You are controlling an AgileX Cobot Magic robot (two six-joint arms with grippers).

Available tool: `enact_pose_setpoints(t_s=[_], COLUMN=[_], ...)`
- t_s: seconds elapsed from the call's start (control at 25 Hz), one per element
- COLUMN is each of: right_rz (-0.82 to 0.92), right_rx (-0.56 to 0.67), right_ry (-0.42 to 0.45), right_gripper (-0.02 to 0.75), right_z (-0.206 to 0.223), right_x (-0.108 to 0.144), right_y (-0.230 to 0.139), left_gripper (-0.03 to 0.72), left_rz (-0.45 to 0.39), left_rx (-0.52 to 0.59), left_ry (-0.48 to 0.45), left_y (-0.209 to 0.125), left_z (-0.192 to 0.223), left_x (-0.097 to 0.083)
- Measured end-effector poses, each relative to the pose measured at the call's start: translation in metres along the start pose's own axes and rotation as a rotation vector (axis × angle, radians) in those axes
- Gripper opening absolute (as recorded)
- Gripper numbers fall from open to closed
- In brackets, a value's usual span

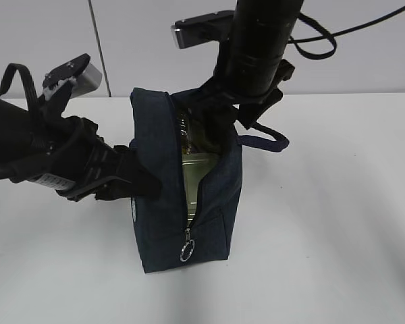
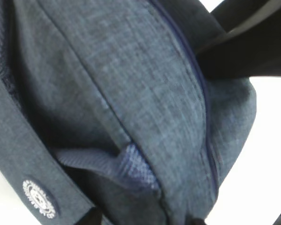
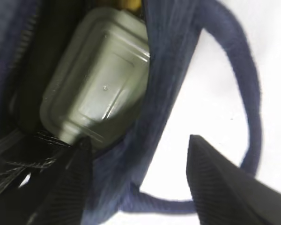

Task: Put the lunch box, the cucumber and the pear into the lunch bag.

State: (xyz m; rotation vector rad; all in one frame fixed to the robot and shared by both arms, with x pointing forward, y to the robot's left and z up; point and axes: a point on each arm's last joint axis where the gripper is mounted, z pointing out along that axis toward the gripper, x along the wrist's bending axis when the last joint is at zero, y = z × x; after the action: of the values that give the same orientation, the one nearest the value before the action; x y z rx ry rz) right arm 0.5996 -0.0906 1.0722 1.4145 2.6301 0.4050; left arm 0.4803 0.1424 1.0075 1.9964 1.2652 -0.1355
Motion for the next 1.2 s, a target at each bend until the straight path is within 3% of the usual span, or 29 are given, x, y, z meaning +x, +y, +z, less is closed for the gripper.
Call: enact_pose_setpoints(t_s=[0.12,0.44,0.72,0.92,1.2], right_rz=[-0.01,-0.028,-0.034,-0.041,-0.035], right_rx=[-0.057,-0.224,-0.3,-0.273,-0.532], right_ry=[-0.007,-0.017,-0.019,-0.018,-0.035], right_gripper=[0.491,0.493,0.495,0.495,0.495], right_z=[-0.026,-0.103,-0.154,-0.158,-0.143], right_x=[0.001,0.005,0.011,0.015,0.019], right_y=[-0.003,-0.024,-0.078,-0.139,-0.209], left_gripper=[0.395,0.412,0.412,0.413,0.413], left_rz=[0.029,0.143,0.177,0.18,0.18], left_rx=[0.018,0.018,0.005,0.022,0.025], left_ry=[-0.002,0.009,0.004,-0.01,-0.012], left_y=[-0.002,-0.004,-0.005,-0.007,-0.008], left_z=[-0.003,-0.024,-0.036,-0.037,-0.037], left_x=[-0.002,-0.011,-0.017,-0.019,-0.019])
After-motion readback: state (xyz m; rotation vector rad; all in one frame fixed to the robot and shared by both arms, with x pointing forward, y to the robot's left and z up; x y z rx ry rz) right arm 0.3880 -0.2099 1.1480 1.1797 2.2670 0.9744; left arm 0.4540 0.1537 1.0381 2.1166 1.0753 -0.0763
